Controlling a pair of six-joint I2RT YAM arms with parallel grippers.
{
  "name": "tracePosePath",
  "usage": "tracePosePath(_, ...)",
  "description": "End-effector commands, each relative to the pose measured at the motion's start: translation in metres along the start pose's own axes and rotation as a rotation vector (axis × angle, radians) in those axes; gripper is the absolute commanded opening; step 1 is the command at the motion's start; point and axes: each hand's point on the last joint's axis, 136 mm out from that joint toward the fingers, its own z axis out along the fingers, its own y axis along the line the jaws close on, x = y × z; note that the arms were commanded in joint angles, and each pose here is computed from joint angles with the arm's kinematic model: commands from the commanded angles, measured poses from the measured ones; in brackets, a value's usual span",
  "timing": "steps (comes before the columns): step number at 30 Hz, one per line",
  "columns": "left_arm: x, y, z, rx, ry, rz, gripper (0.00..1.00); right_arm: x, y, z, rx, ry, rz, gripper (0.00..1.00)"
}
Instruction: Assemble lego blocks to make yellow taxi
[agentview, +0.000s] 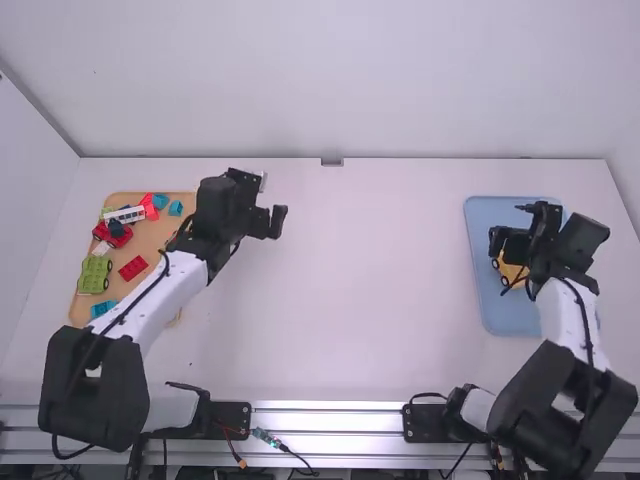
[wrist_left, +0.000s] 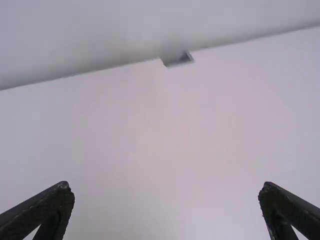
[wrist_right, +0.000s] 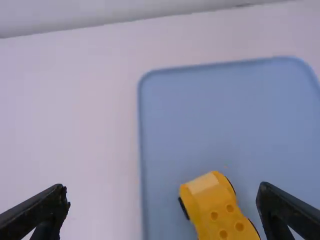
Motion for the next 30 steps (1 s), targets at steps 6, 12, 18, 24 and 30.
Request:
tracePosePath(6,-0.038,0.027,-0.017,-0.159,-0.014,-0.085,0.99,-0.043,0.033,-0.031,0.027,-0.098,-0.041,0.99)
tracePosePath(12,-0.042,0.047,-0.033,-0.190,-0.070,-0.052,0.93,-0.045,0.048,-0.037,0.050,-0.147,-0.026,0.93)
tracePosePath(18,-0.037,0.074,-0.053,-0.255,-0.118,-0.063,0.86,-0.046,0.066,-0.045,0.064,-0.218,0.000,0.85)
tracePosePath(24,-0.016,0.078,-0.071,-0.278,-0.118,-0.075,0.76,-0.022,0.089,-0.051,0.075,-0.227,0.005,0.74)
tracePosePath(30,0.009,0.071,-0.086,-0.278,-0.118,-0.075,0.64,0.012,0.126,-0.056,-0.004,-0.223,-0.060,0.61)
